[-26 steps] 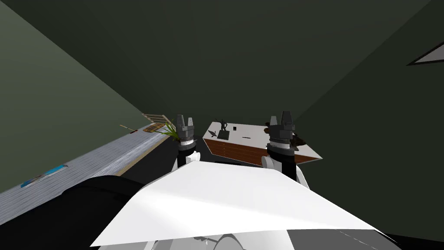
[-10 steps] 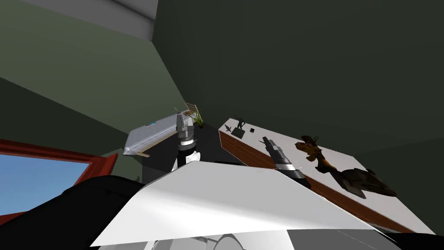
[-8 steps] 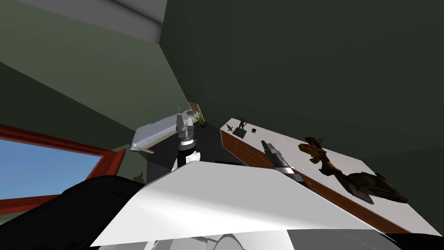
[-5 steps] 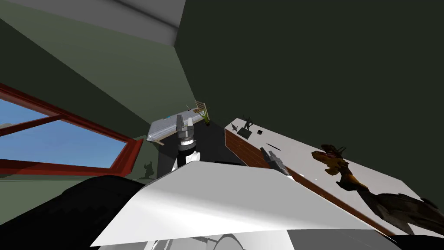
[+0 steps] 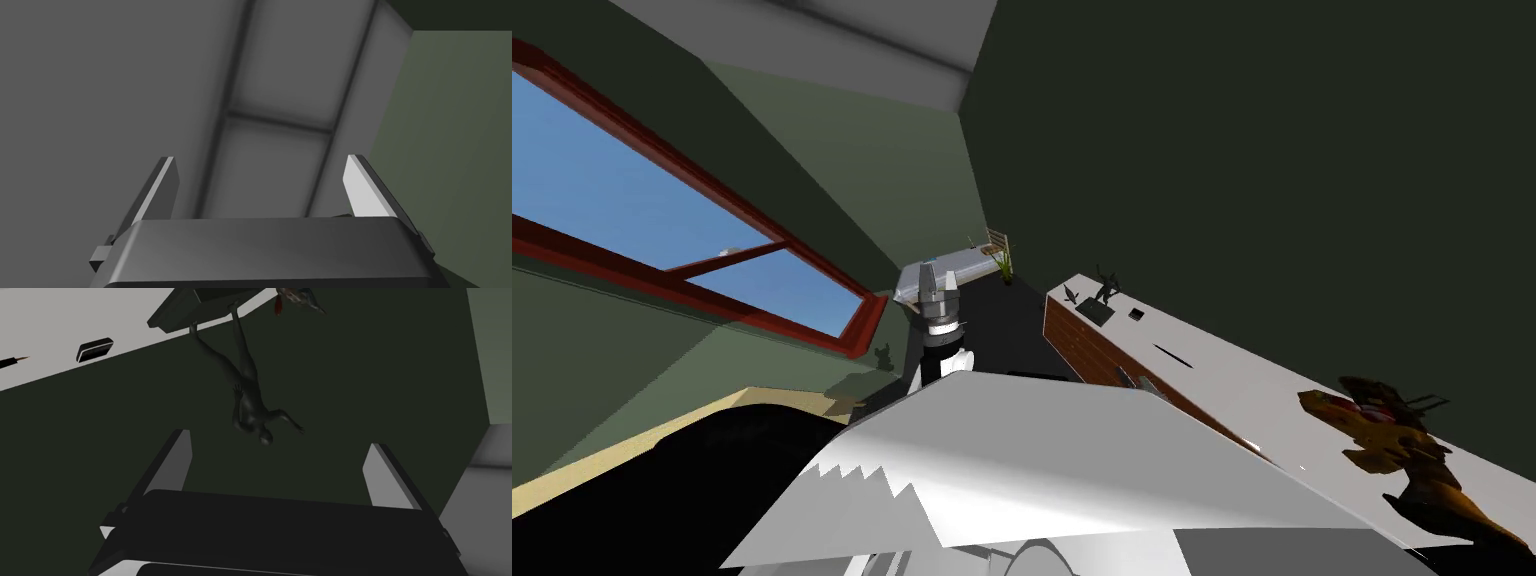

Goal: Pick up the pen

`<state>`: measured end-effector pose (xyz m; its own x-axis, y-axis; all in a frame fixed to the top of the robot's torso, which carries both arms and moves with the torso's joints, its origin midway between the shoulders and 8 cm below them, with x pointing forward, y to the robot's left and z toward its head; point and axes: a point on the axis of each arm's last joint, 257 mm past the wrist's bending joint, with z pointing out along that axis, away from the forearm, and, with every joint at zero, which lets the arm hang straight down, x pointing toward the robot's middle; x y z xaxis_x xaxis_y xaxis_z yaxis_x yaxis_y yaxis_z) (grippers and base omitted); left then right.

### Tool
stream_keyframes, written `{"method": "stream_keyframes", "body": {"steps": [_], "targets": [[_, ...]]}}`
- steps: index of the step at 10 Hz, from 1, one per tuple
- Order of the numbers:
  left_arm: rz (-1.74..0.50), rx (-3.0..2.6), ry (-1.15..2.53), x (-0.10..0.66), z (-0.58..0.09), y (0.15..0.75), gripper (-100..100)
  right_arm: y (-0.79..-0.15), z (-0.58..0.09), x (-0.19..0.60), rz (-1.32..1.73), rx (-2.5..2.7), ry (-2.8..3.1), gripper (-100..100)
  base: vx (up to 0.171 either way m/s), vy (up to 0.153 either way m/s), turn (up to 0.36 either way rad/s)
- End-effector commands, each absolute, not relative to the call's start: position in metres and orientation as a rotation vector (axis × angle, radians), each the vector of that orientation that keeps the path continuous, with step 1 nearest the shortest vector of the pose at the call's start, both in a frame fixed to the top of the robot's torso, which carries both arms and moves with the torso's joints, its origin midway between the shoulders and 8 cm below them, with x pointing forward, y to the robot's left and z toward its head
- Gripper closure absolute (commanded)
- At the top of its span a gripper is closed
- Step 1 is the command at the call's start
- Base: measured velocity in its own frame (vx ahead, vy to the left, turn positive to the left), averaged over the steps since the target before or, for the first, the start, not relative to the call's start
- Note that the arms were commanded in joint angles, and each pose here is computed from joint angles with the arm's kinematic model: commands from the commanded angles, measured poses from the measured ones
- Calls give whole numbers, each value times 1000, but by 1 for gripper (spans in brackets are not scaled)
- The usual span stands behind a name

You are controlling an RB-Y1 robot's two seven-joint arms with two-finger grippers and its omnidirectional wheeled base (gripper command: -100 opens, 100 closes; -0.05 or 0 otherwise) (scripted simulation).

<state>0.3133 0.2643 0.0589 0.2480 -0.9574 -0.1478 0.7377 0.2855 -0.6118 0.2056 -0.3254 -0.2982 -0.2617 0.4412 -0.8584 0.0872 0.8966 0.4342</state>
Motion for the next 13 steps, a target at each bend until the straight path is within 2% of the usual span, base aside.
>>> {"method": "stream_keyframes", "body": {"steps": [1, 7, 10, 12, 13], "targets": [[-1214, -469, 556, 313, 59, 264, 0, -326, -312, 189, 335, 398, 1865, -100, -21, 14, 188], [-1213, -469, 556, 313, 59, 264, 0, -346, -398, 67, 209, 396, 2205, -100, -24, 16, 359], [-1214, -469, 556, 313, 59, 264, 0, -352, -417, 27, 179, 401, 2299, -100, -2, -6, 268], [-1214, -469, 556, 313, 59, 264, 0, -362, -438, -38, 137, 389, 2451, -100, 7, -25, 418], [-1214, -469, 556, 313, 59, 264, 0, -363, -440, -44, 132, 397, 2462, -100, 10, -43, 319]]}}
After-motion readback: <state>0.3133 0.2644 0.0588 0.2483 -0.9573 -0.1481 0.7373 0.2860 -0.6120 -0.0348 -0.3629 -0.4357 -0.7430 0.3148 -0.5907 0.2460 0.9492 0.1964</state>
